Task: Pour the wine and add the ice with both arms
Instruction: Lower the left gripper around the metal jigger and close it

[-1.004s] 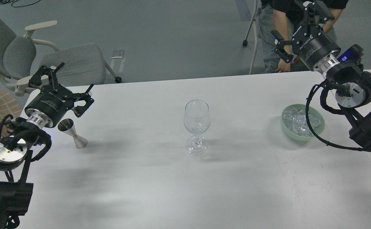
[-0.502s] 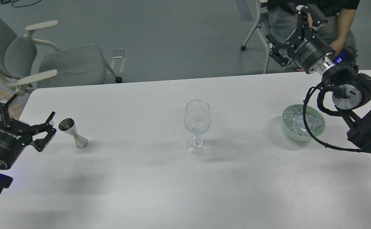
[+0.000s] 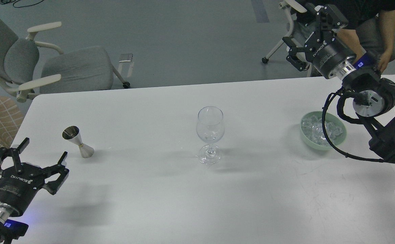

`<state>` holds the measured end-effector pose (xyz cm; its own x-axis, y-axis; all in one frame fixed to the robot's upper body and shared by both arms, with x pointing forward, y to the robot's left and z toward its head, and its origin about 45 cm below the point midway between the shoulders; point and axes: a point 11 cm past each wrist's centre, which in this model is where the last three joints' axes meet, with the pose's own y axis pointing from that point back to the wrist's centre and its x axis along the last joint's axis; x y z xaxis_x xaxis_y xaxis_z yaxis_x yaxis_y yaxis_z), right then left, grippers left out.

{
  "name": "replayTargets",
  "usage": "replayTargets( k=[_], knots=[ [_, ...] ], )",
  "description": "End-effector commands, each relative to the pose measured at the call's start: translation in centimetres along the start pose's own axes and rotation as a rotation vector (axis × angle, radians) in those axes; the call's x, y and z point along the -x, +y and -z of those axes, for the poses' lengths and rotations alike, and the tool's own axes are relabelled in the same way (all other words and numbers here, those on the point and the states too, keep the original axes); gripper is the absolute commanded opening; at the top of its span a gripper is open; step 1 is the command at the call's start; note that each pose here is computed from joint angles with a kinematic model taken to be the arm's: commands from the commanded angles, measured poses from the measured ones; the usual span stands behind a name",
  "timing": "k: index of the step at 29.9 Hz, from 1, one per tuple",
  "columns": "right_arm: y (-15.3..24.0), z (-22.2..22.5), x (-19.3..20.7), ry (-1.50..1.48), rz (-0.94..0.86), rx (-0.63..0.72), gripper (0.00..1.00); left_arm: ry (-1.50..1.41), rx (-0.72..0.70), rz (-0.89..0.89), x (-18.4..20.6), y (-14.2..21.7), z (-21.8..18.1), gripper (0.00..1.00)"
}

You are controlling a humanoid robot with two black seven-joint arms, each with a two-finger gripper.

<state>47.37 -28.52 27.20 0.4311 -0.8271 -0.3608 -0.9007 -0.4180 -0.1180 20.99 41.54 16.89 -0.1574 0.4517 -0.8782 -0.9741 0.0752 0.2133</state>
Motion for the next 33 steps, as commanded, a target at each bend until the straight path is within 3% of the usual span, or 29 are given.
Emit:
replayTargets(
  k=[1,12,33],
  knots=[
    [0.1,0.2,-0.2,0.004,-0.002,0.002,1.0,0.048,0.005,-0.026,-1.5,-1.3,1.1,0.97],
    [-0.2,-0.3,0.2,0.015,-0.006,0.022,1.0,0.058,0.068,-0.051,-4.5,-5.3,1.4,0.97],
    [0.0,-0.7,-0.1,0.018,-0.021,0.037,1.0,0.081,0.014,-0.029,-3.7,-9.6,2.8,0.97]
  ],
)
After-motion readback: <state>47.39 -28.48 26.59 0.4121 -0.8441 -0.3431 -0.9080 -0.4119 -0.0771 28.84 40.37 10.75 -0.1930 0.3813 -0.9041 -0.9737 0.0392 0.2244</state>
